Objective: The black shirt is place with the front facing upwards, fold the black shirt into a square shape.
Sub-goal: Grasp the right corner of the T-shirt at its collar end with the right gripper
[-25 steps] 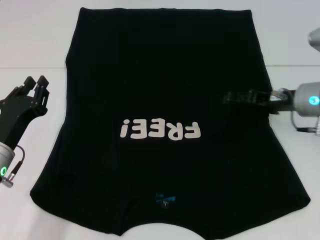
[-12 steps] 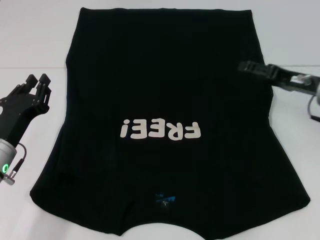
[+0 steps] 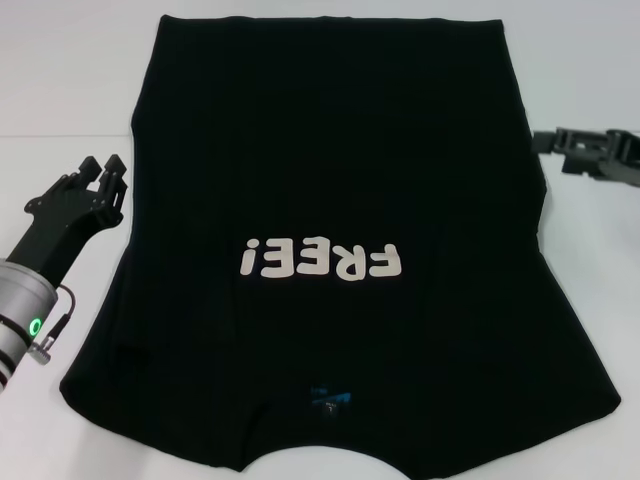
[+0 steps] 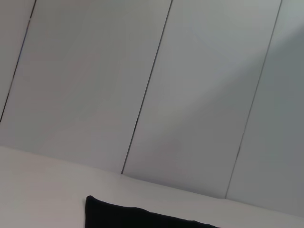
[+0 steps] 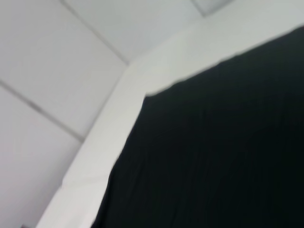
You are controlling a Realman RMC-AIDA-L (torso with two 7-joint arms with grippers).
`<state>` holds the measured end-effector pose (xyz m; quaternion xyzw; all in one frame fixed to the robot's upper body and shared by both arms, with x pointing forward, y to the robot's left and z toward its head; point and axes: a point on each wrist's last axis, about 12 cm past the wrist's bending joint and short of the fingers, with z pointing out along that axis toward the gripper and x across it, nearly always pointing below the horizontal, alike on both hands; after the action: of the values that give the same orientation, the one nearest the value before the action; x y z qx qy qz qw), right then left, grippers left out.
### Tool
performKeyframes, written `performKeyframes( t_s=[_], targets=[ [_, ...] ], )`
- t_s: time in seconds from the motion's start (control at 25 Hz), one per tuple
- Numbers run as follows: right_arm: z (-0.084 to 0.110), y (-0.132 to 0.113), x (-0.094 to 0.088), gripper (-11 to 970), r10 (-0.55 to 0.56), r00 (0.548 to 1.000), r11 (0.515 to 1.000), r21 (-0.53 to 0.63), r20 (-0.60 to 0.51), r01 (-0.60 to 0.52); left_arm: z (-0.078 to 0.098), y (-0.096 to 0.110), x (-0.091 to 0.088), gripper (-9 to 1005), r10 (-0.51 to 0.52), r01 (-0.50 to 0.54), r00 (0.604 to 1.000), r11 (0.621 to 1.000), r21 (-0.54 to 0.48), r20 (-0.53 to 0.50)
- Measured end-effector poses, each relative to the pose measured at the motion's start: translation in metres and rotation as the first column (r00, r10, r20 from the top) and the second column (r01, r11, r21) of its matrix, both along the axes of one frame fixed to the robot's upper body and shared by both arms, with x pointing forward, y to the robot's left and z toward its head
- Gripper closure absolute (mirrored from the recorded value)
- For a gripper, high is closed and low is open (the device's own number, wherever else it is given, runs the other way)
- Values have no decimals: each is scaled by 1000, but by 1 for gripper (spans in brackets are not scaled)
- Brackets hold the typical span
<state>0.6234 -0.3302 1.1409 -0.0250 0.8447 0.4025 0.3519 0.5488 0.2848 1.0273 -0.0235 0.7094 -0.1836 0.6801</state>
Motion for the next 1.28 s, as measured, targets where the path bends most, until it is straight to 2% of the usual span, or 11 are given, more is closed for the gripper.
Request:
performKeyframes(
  t_s=[0.12,0.2,0.56,0.8,1.28],
  targets=[
    [9,-5,-8,16,39,995,998,-39,-94,-43,0,1,1,690,4,-4,1000,1000,-3,-1],
    [14,-16,-13,16,-4,980,993,-116,-199,-19,1,0,1,690,4,-4,1000,1000,-3,-1],
    [7,-25,-18,17,-89,936,976,-217,-341,14,2,2,2,690,1,-1,1000,1000,14,4],
    [-4,-17,-17,17,-104,923,958,-286,-370,-7,5,4,5,690,2,-3,1000,1000,24,14],
    [-27,7,-19,16,-48,938,955,-290,-343,-57,5,4,5,691,1,-1,1000,1000,24,13]
  ],
)
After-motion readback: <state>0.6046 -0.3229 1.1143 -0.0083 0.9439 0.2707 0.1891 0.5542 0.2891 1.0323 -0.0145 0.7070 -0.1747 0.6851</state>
